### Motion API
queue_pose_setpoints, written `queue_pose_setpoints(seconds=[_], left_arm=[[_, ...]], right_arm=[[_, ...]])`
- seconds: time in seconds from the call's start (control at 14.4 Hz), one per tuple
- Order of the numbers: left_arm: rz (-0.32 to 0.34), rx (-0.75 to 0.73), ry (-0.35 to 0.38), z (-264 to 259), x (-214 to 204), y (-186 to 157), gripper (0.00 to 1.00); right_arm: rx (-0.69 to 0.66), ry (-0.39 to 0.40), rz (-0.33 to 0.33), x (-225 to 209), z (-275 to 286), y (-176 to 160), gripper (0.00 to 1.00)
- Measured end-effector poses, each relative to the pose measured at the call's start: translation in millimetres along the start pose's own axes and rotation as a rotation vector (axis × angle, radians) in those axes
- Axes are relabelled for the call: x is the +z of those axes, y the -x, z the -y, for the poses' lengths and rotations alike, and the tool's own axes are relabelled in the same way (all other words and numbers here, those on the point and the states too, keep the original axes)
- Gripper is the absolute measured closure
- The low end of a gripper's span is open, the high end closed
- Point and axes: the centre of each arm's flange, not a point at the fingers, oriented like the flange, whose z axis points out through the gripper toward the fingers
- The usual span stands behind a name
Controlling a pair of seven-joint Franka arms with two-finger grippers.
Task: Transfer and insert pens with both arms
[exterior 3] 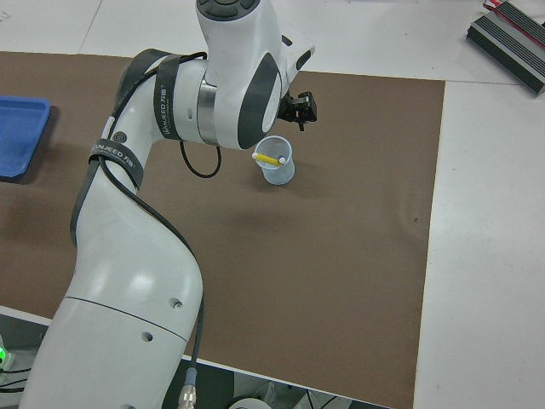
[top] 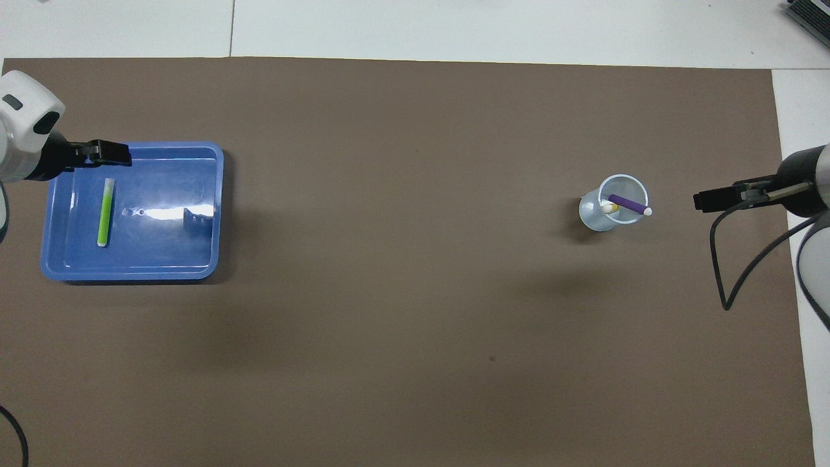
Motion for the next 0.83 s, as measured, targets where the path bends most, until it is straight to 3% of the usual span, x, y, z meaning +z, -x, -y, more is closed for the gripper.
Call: queue_pose_setpoints(seconds=[0.21,0.56,0.83], left_arm=[[0.015,0.046,-0.042,13.4,29.2,-0.4,0.0],[0.032,0.081,-0.053,67.7,73.7,6.4,0.0],[0.03,0.089,-0.041,65.0,113.0,8.2,0.0]], right_arm=[[0.001,-0.001,0.004,1.9,-0.3,0.7,0.0],[0.0,0.009,0.007,2.3,-2.5,1.4,0.0],[-0.011,0.042,0.032,6.8,-5.9,4.6,0.0]])
